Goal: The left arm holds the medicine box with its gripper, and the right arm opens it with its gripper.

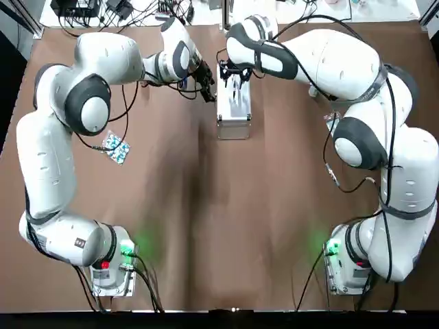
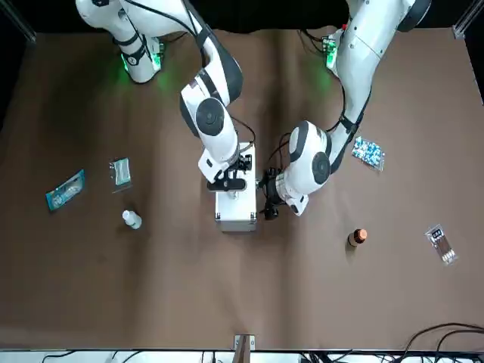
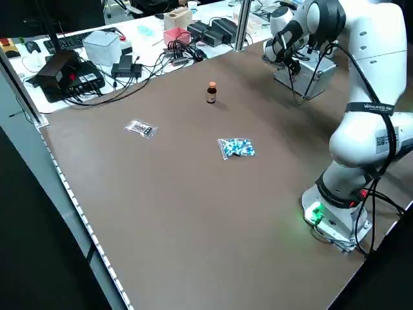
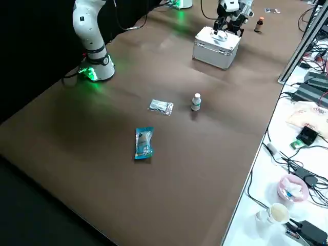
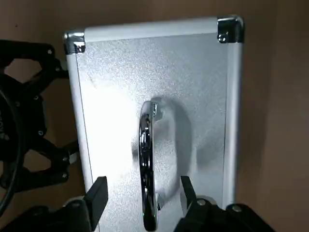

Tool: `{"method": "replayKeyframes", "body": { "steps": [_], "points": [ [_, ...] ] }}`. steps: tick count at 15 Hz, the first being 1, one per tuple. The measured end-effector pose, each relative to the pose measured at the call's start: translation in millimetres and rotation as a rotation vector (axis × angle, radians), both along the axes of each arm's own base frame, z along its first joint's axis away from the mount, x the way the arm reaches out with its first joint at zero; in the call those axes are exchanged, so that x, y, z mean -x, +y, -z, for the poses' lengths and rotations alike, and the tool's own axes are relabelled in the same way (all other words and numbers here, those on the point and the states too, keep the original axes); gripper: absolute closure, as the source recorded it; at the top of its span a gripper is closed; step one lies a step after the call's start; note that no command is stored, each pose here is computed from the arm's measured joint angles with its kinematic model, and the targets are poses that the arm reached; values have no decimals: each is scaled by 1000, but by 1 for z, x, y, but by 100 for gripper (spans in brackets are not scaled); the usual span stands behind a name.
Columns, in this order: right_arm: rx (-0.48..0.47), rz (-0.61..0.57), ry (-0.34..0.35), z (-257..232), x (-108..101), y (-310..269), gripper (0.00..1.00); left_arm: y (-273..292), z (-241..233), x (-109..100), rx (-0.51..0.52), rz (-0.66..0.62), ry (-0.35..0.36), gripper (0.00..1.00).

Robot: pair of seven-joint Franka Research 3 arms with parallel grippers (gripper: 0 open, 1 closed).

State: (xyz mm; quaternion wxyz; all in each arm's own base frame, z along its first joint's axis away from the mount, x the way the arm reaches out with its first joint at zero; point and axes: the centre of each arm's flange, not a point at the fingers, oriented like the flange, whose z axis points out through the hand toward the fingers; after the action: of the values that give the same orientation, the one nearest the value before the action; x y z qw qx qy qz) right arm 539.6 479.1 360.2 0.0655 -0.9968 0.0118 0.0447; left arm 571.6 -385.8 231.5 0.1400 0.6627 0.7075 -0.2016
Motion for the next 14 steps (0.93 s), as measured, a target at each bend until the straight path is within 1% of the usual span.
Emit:
{"method": "replayKeyframes", "body": {
  "steps": [2, 4, 6, 8, 10, 11, 12, 13, 14],
  "points": [
    [0, 1, -1, 0, 0, 0, 33, -3, 4, 5, -4, 8, 8, 3],
    [0, 2, -1, 0, -1, -1, 33, -9, 10, 14, -12, 24, 21, 3],
    [-1, 4, -5, -1, -2, -1, 37, -14, 16, 22, -22, 38, 32, 3],
    [-5, 5, -10, -1, -2, -1, 38, -14, 20, 26, -30, 50, 53, 3],
    [-5, 5, -11, -1, -3, -1, 42, -12, 18, 26, -30, 52, 58, 3],
    [-5, 5, -11, -1, -3, -1, 42, -11, 15, 24, -30, 51, 60, 3],
    [-5, 5, -11, -1, -2, -1, 45, -9, 10, 22, -28, 51, 60, 3],
    [-5, 5, -11, -1, -3, -1, 45, -8, 5, 20, -26, 50, 56, 3],
    [-4, 5, -10, 0, -2, -1, 49, -6, -6, 17, -23, 51, 50, 3]
  ]
}}
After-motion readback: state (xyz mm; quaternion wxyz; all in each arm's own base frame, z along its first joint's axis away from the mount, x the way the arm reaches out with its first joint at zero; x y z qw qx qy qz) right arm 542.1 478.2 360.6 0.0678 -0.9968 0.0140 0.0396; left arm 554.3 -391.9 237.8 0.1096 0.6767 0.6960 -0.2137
